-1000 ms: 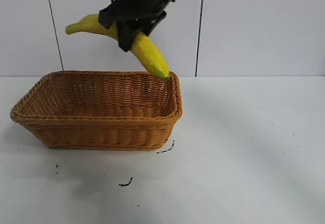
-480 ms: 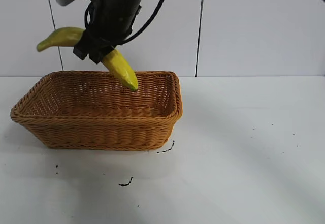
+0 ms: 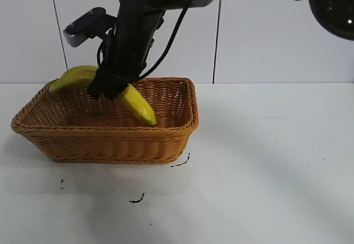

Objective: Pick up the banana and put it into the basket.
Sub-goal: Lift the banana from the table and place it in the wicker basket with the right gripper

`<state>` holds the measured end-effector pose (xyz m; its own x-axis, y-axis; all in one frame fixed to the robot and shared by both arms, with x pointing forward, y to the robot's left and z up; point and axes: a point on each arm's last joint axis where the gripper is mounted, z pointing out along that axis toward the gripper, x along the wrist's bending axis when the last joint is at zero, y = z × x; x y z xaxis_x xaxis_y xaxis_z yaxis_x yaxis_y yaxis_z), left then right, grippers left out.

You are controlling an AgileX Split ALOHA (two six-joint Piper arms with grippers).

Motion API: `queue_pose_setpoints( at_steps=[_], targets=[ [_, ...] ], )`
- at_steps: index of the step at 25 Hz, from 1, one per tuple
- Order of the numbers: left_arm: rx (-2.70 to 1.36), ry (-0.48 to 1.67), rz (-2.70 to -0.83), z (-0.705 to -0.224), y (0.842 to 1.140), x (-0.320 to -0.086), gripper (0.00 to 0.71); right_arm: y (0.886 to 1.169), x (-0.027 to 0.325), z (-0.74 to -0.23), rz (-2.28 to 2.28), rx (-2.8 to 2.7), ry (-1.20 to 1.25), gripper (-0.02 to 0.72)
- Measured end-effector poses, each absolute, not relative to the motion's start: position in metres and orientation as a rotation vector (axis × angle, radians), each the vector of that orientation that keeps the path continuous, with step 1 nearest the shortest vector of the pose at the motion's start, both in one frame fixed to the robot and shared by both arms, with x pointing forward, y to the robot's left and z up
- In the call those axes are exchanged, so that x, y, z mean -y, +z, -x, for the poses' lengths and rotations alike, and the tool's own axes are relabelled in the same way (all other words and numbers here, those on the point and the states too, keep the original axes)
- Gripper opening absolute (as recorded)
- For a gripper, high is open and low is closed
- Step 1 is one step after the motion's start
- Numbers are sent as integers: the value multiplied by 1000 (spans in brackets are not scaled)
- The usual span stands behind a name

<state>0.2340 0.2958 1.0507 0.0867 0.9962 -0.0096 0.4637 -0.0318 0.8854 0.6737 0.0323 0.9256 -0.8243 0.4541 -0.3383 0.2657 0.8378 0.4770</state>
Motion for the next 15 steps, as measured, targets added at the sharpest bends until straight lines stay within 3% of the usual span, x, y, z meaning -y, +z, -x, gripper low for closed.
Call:
queue_pose_setpoints(
  at_steps=[4,8,9,15],
  targets=[
    [-1479,883,-1603,-234,1051,-296,690,926,-32,-674,-532,-2568,580,328],
    [-1479,883,-1603,-234,1051,-296,690,928,-34,-676,-532,-2537,617,606],
    [-1479,883,-1603,-234,1051,-296,690,930,-35,-676,-546,-2527,633,637],
    [-1479,883,-1603,-234,1051,-296,690,961,-33,-674,-768,-2463,730,691]
  ],
)
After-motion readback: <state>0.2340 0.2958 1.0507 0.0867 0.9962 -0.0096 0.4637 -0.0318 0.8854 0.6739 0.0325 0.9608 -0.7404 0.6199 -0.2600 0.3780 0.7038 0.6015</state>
